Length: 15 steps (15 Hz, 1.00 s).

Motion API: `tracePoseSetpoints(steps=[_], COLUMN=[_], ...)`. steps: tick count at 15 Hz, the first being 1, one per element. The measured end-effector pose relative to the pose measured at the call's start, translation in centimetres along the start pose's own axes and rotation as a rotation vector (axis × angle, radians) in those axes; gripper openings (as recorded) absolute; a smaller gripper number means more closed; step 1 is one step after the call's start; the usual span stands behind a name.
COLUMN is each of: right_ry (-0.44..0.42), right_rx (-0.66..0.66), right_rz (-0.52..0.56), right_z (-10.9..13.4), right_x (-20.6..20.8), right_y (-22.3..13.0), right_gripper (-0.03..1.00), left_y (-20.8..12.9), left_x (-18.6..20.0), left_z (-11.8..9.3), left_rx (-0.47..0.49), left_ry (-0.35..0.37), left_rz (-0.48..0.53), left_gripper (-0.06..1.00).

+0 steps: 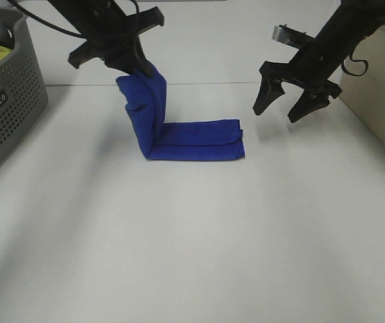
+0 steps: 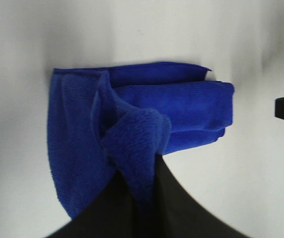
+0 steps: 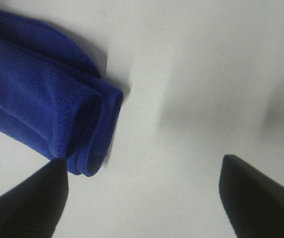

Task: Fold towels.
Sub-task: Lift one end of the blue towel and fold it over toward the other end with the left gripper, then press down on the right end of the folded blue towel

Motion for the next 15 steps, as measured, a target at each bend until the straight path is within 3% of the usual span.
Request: tracePoseSetpoints(steps=[3,7,10,12,15], right_ry=[0.001,0.003,0.013,0.031,0.058], right_rx=[0.000,-0.001,-0.006,-0.014,-0.026], right_rz=[0.000,0.000,-0.001,-0.001,-0.001], right_z=[0.0,0.0,0.2,0.5,1.0], right_x=[0.0,0.0,0.0,0.0,0.0], right_y=[0.0,0.0,0.0,0.0,0.0], right_gripper=[0.80,0.80,0.80,0.80,0.80], left_y=[-0.6,-0.7,-0.5,-0.3,0.0], left_x=[-4.0,-7.5,-8.1,-8.2,-8.1], left_z=[-3.1,-4.4,-4.7,-5.8,-7.2], left_rx=[0.012,0.053,0.093,0.158,0.181], left_ry=[-0.064,-0.092,-0.120,-0.195,-0.289], left_rz=[-0.015,-0.063,-0.080,-0.087,-0.096], left_gripper=[0.06,0.08,0.28,0.47,0.56])
Point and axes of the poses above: a point on each arm's last joint axis where the gripper is mounted, x pointing back along that axis away from the gripper, z along the wrist's bending axis when the last joint is at zero, y = z × x, the point moved 8 cm from there along -x, pointing out along that axis toward the gripper, and after that the axes turned 10 degrees about -x, right-handed, at the moved point
